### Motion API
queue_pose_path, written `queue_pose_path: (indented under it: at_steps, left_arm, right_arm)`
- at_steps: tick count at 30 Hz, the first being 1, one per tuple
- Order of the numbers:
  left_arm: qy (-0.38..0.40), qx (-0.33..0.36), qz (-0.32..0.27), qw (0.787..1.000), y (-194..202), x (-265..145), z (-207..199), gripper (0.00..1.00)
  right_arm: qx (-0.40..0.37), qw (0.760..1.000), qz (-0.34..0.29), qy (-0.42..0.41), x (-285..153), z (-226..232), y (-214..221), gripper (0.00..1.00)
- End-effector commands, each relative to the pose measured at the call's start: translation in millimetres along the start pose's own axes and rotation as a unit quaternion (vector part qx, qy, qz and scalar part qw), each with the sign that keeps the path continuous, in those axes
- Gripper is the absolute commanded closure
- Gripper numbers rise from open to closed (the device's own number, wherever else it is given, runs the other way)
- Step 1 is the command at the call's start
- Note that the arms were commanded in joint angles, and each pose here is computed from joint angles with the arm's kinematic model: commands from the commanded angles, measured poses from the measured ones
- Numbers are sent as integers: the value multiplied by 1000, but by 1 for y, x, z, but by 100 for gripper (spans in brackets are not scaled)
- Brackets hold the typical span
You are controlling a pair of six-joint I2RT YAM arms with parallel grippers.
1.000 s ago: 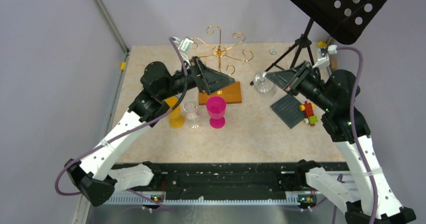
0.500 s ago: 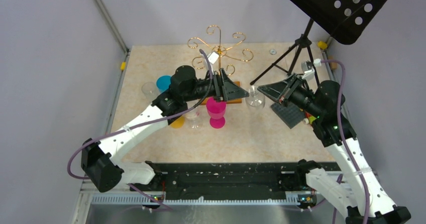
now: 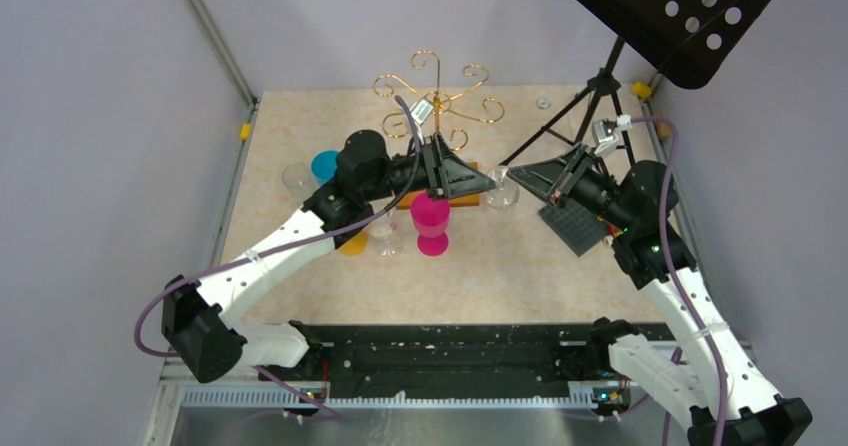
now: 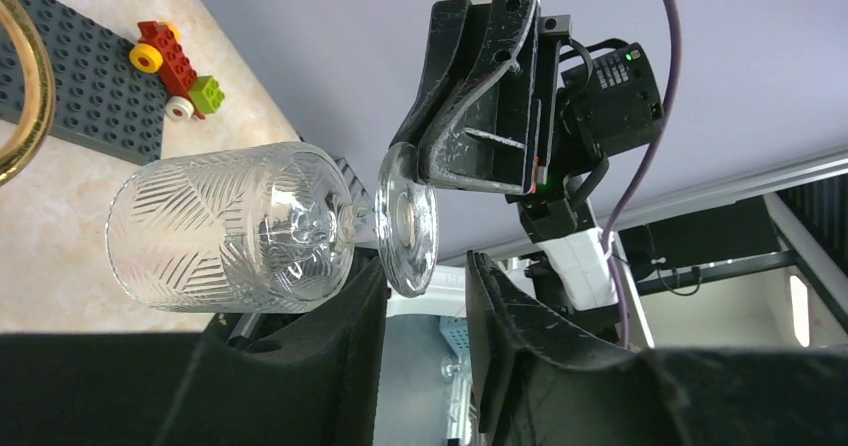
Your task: Take the wine glass off the wine glass rack
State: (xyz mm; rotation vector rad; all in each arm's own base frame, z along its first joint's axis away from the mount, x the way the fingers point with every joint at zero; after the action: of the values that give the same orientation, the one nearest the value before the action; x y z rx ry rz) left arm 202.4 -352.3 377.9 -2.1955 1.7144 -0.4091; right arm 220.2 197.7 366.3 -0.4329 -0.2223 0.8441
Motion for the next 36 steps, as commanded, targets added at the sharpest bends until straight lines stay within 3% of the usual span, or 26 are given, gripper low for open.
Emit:
queue_pose_path:
  at_steps: [1, 13, 15, 18, 20, 25, 26, 32, 36]
  left_arm:
    - [45, -3, 9, 999, 2, 1, -19, 64]
    - [83, -55, 18, 995, 0, 7, -28, 71]
    - [85, -55, 16, 995, -2, 9, -28, 78]
    - [91, -49, 15, 994, -3, 10, -31, 100]
    - [96, -40, 13, 994, -3, 9, -33, 100]
    - [114, -20, 10, 993, -4, 3, -46, 100]
    - [119, -19, 9, 993, -4, 1, -49, 100]
    - [161, -8, 4, 987, -10, -15, -81, 100]
    - [219, 12, -14, 976, -20, -32, -117, 100]
  right_arm:
    - [-36, 997, -21, -59, 0, 26, -11, 100]
    - [-79, 993, -7, -90, 0, 33, -7, 100]
    - [-82, 992, -1, -91, -1, 33, -5, 100]
    - [-87, 992, 8, -92, -1, 33, -3, 100]
    - [-92, 992, 6, -88, -1, 33, -3, 90]
    - [-104, 989, -41, -101, -8, 49, -17, 38]
    - [-111, 985, -60, -116, -12, 58, -22, 32]
    - [-155, 962, -196, -106, -44, 79, -54, 25]
    - [-160, 951, -244, -100, -61, 81, -62, 24]
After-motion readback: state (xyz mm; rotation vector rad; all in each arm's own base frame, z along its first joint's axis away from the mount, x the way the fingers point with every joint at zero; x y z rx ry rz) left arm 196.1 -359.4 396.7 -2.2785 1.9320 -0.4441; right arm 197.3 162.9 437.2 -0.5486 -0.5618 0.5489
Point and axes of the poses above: each gripper's point midway between its finger pads, its own x axis out along the fingers, its own z axis along the line the jaws close on, y = z × x, the point moved 1 cm from there along -x, back along the fingers, and after that the axes turned 4 degrees about -x, right-handed, at the moved point
